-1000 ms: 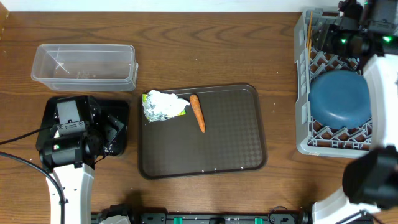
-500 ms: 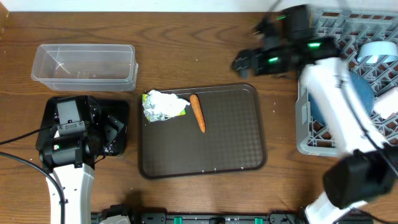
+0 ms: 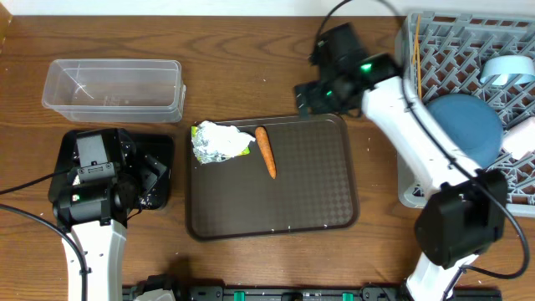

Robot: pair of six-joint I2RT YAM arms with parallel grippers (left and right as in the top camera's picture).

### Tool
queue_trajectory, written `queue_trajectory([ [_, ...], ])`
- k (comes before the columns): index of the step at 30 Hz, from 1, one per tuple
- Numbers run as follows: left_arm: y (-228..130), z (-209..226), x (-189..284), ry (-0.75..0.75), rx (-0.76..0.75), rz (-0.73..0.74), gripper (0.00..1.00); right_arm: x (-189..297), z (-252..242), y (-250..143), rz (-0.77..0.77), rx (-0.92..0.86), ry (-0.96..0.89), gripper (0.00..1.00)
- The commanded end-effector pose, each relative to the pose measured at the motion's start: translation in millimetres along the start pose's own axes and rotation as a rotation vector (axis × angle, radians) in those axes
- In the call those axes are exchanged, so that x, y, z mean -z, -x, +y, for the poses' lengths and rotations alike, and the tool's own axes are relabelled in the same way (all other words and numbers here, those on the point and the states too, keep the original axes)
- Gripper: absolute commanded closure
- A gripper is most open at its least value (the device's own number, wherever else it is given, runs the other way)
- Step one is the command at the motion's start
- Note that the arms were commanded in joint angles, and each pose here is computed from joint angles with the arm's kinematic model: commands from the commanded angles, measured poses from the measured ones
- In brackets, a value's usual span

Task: Sort waste into correct bins and load items into the dishwasher rack

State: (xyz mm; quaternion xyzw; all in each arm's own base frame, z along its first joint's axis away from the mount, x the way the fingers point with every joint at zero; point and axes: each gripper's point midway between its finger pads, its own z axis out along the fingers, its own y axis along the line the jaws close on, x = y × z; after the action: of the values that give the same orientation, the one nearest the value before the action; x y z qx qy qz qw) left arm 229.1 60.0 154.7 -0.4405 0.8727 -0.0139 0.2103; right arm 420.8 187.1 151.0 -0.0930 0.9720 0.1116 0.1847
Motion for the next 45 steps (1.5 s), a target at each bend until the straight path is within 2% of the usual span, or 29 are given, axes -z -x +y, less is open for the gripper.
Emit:
queue_trajectory([
  [1,6,-2,5,-0.003,0.009,-0.018,0.02,43,-54,33,-0.134,-0.116,-0.082,0.01],
  [7,7,-3,5,-0.009,0.024,-0.023,0.02,53,-124,15,-0.074,-0.263,-0.156,0.01],
  [16,19,-18,6,-0.078,0.103,-0.065,0.02,64,-171,4,-0.064,-0.369,-0.201,0.01],
  [22,-30,-62,17,-0.33,0.095,0.225,0.02,64,-173,4,-0.064,-0.373,-0.203,0.01],
  [28,-61,-112,39,-0.567,-0.157,0.303,0.02,64,-173,4,-0.064,-0.372,-0.202,0.01],
  [33,-83,-134,42,-0.594,-0.286,0.3,0.02,64,-173,4,-0.064,-0.372,-0.202,0.01],
  [37,-100,-168,45,-0.692,-0.469,0.274,0.02,64,-172,4,-0.064,-0.371,-0.202,0.01],
  [41,-110,-191,38,-0.659,-0.572,0.319,0.02,64,-172,4,-0.064,-0.371,-0.202,0.01],
  [45,-102,-200,18,-0.479,-0.662,0.321,0.02,64,-172,4,-0.064,-0.371,-0.202,0.01],
])
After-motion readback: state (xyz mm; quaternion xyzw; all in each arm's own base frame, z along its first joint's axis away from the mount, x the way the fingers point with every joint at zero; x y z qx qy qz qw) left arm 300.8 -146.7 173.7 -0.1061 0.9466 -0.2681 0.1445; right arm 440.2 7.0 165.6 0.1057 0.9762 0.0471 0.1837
